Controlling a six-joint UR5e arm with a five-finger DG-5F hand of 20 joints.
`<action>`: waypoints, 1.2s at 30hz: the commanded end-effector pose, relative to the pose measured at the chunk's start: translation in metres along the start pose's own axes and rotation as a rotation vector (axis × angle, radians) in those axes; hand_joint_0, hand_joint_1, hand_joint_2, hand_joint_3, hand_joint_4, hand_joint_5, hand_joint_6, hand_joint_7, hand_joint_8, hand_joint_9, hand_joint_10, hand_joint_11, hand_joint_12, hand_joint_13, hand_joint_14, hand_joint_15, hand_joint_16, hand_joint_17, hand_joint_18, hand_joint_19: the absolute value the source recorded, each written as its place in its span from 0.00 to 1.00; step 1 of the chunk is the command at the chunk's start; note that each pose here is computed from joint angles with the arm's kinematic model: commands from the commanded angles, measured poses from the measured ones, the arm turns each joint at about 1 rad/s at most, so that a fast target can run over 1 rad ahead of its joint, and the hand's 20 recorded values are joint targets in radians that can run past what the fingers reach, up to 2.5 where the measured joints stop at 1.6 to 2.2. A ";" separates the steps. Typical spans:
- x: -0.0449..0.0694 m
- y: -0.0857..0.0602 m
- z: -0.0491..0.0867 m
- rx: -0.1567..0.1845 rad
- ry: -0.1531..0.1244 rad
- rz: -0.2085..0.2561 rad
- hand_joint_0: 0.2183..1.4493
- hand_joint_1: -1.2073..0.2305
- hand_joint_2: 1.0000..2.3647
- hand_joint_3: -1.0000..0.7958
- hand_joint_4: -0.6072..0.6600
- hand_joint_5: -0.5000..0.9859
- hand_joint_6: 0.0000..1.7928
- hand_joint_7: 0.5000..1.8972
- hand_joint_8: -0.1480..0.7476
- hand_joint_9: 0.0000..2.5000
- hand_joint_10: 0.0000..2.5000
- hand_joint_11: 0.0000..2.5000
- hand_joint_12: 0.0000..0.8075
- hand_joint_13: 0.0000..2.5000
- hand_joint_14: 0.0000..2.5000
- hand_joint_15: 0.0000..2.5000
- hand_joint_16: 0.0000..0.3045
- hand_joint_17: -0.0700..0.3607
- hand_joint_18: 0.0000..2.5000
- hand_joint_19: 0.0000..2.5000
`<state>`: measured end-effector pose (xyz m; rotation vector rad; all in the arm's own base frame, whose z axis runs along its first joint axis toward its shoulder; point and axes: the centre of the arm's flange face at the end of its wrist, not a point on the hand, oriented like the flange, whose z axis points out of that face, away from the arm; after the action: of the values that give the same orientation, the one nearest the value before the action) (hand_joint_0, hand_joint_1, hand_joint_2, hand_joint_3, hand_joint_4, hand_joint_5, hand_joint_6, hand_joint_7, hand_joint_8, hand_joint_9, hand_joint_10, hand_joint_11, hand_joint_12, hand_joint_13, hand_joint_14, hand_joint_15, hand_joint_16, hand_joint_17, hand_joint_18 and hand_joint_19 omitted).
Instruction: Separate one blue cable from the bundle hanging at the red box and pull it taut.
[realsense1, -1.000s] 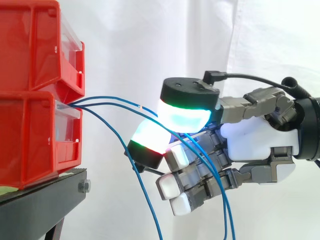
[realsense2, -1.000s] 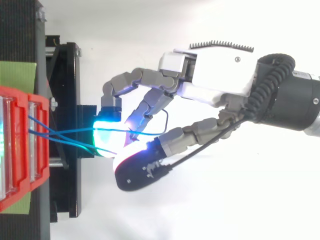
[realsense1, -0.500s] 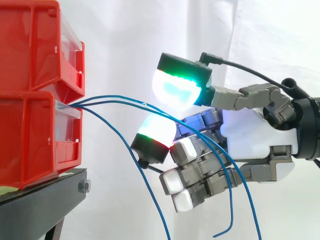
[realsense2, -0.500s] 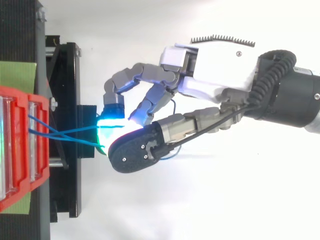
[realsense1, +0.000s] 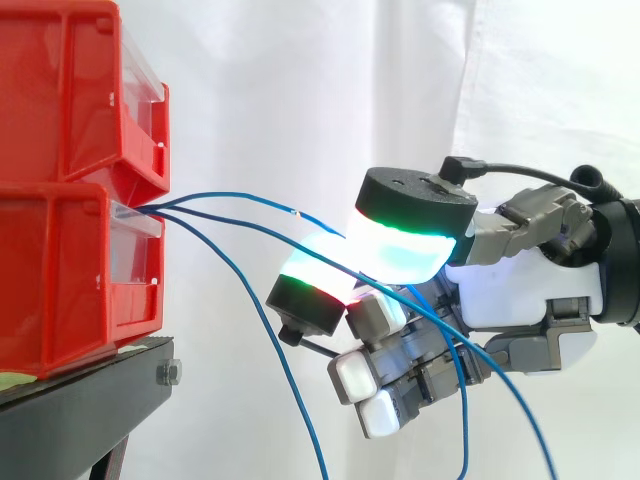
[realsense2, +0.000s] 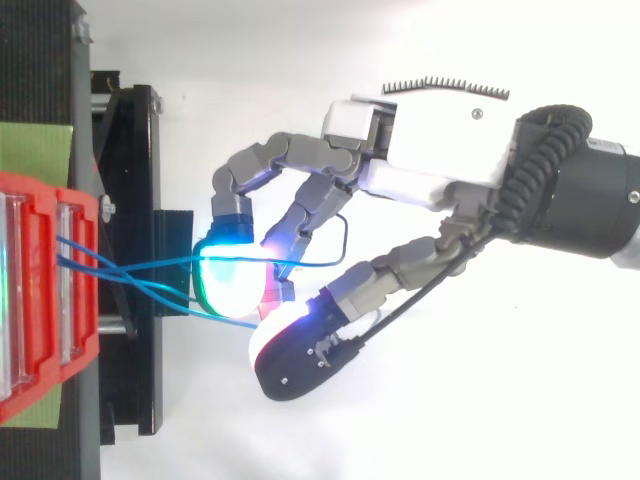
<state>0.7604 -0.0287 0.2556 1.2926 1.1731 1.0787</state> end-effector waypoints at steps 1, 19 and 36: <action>-0.001 0.000 0.000 0.000 -0.001 0.001 0.27 0.15 0.00 0.28 0.62 0.23 0.52 0.51 0.59 0.39 0.01 0.32 0.48 0.38 0.01 0.24 0.15 0.41 0.34 0.21; -0.004 0.023 -0.011 0.025 0.027 -0.002 0.32 0.43 0.01 0.41 0.68 0.24 0.49 0.62 0.63 0.44 0.01 0.31 0.50 0.39 0.01 0.23 0.16 0.41 0.35 0.24; -0.008 0.039 -0.016 0.010 0.021 -0.021 0.29 0.56 0.00 0.28 0.66 0.23 0.50 0.48 0.62 0.43 0.01 0.32 0.51 0.38 0.01 0.24 0.17 0.43 0.34 0.25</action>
<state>0.7460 -0.0341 0.2961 1.2835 1.2025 1.0808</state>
